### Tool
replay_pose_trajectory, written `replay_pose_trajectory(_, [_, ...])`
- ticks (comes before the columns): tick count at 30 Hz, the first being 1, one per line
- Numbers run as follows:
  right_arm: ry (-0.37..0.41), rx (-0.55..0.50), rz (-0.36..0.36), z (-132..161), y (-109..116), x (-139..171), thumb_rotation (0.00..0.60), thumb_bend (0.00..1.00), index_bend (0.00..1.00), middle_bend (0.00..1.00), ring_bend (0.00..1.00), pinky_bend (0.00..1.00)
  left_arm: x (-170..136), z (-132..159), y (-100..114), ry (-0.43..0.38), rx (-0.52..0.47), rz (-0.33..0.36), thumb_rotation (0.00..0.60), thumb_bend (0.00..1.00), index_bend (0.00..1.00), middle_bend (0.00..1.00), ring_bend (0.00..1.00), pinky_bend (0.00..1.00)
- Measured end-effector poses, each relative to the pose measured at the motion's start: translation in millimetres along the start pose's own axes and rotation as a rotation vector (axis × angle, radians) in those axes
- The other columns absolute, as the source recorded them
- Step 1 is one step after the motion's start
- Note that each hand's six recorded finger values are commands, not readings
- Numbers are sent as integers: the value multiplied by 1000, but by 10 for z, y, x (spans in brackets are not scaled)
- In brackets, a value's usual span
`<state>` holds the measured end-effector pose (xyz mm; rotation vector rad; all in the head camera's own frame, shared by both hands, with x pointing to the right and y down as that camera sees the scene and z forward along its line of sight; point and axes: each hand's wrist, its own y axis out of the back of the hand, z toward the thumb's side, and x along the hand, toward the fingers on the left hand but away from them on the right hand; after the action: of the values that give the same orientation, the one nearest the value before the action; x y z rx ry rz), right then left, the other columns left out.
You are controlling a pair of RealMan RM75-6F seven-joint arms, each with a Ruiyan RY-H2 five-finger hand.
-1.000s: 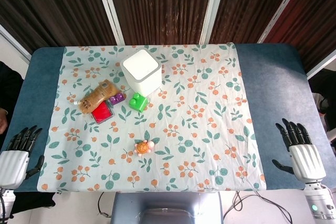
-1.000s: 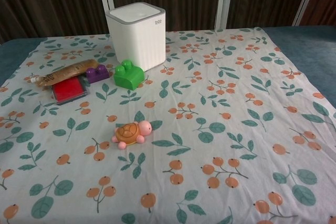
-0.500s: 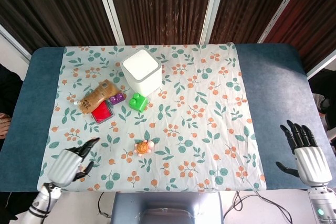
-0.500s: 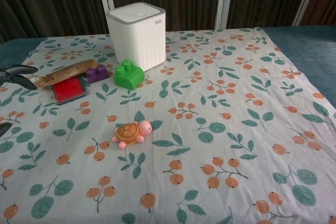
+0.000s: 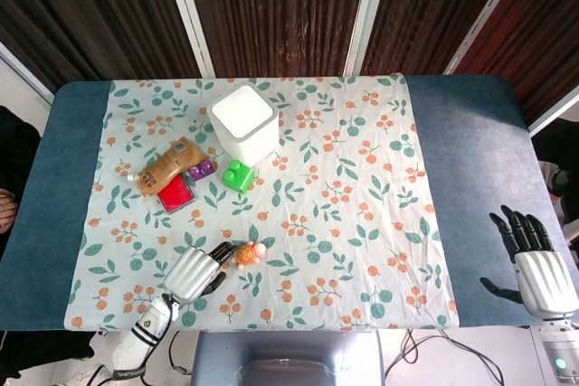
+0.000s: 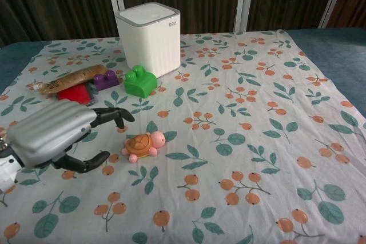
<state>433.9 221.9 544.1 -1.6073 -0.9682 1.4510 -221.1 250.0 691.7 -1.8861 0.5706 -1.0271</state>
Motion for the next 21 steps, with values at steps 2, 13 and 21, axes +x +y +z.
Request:
replay_pose_trajectory(2, [-1, -4, 1, -8, 11, 6, 600, 180, 0, 0, 0, 0, 71, 29, -58, 9, 5, -12, 600, 385, 207, 272, 959, 1000])
replay_pose_trajectory(13, [-17, -23, -10, -59, 73, 23, 600, 180, 0, 0, 0, 0, 275, 132, -188, 26, 60, -8, 600, 361, 254, 304, 959, 1000])
replay_pose_trajectory(21, [-21, -34, -1, -71, 85, 24, 600, 180, 0, 0, 0, 0, 366, 196, -245, 43, 68, -25, 600, 357, 257, 319, 959, 1000])
